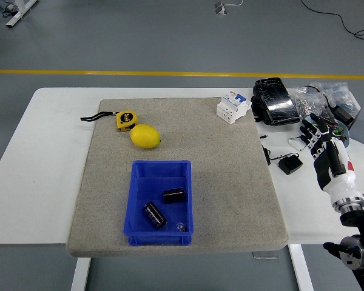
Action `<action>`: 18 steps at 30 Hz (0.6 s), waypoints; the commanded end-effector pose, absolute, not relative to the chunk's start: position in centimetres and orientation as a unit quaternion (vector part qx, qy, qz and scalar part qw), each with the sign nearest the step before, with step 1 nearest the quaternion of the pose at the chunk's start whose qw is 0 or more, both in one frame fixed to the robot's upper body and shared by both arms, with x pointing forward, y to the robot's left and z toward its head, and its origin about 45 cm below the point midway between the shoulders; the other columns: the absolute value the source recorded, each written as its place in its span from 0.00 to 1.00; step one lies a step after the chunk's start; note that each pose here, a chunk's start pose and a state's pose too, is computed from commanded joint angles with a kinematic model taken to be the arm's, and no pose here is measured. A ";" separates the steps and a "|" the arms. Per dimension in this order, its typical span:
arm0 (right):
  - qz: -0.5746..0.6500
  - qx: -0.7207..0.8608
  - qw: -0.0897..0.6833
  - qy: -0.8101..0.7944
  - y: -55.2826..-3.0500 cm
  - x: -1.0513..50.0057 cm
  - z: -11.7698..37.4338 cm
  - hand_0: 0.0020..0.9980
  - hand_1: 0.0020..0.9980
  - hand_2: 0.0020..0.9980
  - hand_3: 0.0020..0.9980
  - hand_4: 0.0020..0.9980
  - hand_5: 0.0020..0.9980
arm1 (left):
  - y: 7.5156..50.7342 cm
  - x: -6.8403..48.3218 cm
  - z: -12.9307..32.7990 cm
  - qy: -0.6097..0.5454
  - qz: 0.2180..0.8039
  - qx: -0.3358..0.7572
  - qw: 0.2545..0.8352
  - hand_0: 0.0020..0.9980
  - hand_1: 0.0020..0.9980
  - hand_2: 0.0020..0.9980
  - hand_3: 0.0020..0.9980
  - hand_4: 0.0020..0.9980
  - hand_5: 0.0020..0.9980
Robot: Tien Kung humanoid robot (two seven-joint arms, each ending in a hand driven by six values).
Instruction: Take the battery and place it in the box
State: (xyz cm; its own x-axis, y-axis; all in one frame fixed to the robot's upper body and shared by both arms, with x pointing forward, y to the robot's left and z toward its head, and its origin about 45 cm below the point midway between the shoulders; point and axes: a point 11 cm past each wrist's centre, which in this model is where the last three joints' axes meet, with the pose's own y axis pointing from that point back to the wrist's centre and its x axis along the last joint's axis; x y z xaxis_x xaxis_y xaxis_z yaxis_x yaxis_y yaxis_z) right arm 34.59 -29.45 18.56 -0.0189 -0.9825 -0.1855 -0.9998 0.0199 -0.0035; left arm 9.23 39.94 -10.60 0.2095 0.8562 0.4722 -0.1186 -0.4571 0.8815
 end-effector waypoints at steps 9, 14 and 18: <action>0.063 -0.697 0.074 0.711 -29.6 35.0 19.2 0.97 0.90 0.89 0.91 1.00 0.91 | 39.8 8.9 -10.7 0.290 0.562 0.642 0.433 0.56 0.56 0.63 0.59 0.63 0.61; 0.067 -0.692 0.081 0.714 -29.6 35.1 19.2 0.97 0.90 0.89 0.91 1.00 0.93 | 39.7 9.2 -10.7 0.288 0.563 0.641 0.435 0.56 0.56 0.62 0.59 0.63 0.61; 0.067 -0.692 0.085 0.714 -29.6 35.2 19.4 0.97 0.90 0.88 0.90 1.00 0.94 | 39.7 9.5 -10.6 0.287 0.566 0.639 0.435 0.56 0.56 0.62 0.59 0.63 0.60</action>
State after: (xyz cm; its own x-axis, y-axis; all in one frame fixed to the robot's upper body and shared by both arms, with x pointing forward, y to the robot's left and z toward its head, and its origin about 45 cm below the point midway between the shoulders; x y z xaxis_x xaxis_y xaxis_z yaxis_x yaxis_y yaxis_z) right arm 35.17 -29.59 19.40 -0.0283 -0.9763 -0.2144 -0.9992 0.0338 -0.0223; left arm 9.49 39.68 -10.62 0.1951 0.8592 0.4730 -0.1259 -0.4563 0.8809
